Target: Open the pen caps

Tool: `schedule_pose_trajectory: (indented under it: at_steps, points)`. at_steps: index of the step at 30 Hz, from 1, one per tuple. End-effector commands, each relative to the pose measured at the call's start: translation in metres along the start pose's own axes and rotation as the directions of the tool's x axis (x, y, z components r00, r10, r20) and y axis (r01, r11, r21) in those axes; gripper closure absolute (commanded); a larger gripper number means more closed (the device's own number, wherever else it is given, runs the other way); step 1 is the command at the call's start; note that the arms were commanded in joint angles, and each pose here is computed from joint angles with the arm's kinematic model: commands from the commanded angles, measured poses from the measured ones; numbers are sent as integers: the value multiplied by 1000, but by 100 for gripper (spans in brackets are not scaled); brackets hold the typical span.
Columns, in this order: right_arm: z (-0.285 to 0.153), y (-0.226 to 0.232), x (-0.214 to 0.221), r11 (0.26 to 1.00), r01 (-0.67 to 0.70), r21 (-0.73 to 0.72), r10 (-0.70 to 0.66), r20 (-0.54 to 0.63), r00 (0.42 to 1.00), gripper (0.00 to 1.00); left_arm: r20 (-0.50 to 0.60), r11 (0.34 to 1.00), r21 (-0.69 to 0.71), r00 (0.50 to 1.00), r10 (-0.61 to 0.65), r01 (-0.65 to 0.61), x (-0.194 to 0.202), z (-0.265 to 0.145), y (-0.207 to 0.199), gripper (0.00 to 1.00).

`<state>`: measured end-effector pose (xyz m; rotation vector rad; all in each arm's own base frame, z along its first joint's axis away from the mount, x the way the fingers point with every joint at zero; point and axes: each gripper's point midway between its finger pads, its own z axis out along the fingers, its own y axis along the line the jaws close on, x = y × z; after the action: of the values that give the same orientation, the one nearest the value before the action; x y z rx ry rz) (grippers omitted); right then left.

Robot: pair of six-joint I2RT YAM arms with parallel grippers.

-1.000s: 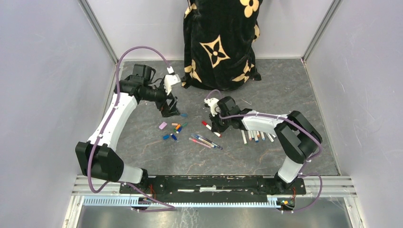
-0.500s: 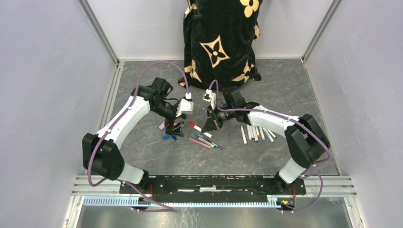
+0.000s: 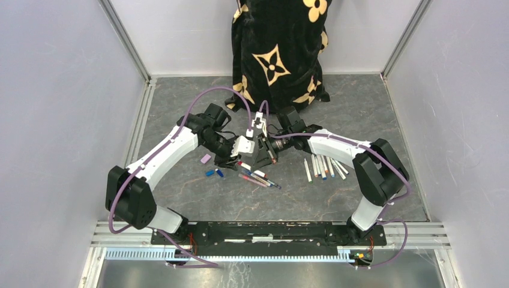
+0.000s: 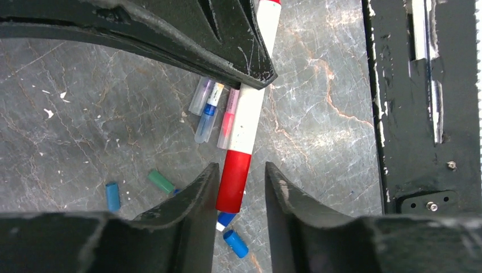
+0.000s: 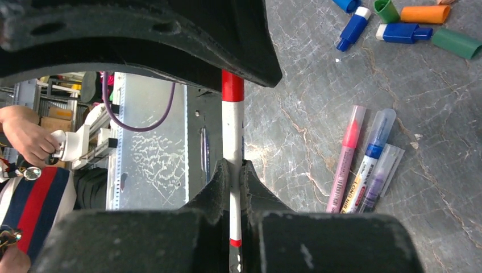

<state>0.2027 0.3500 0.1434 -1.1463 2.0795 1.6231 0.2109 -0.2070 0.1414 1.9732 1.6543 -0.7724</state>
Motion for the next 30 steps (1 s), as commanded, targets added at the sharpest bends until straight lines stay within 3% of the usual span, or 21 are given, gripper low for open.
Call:
schedule_pose_trajectory:
  at_steps: [1,4,9,12,14,17,24,30]
  points:
    - [5,10,-12,998,16,-56,-15,6,1000,100,3,995,-24,996,92,-92,-6,-1,3,68]
    - [8,10,-18,998,5,-63,-4,17,1000,100,-5,994,-19,994,107,-107,-5,0,0,96]
    - [20,10,-26,998,-19,-61,22,47,999,66,-8,994,-28,994,107,-108,-6,-2,0,98]
    - [32,12,-23,997,-26,-79,28,25,999,63,-2,993,-34,994,109,-109,-9,-4,0,98]
    - [36,14,-21,995,-35,-94,37,20,999,71,-1,993,-35,994,111,-111,-9,-5,0,98]
    - [34,20,-18,992,-23,-121,25,18,1000,100,-37,990,-38,990,135,-137,-1,-6,-1,98]
    - [9,6,7,999,-31,-5,31,-12,999,100,-158,973,-145,975,159,-182,24,-22,24,98]
    - [-15,-11,39,993,-67,95,70,-26,997,100,-227,952,-274,971,72,-134,64,-52,64,98]
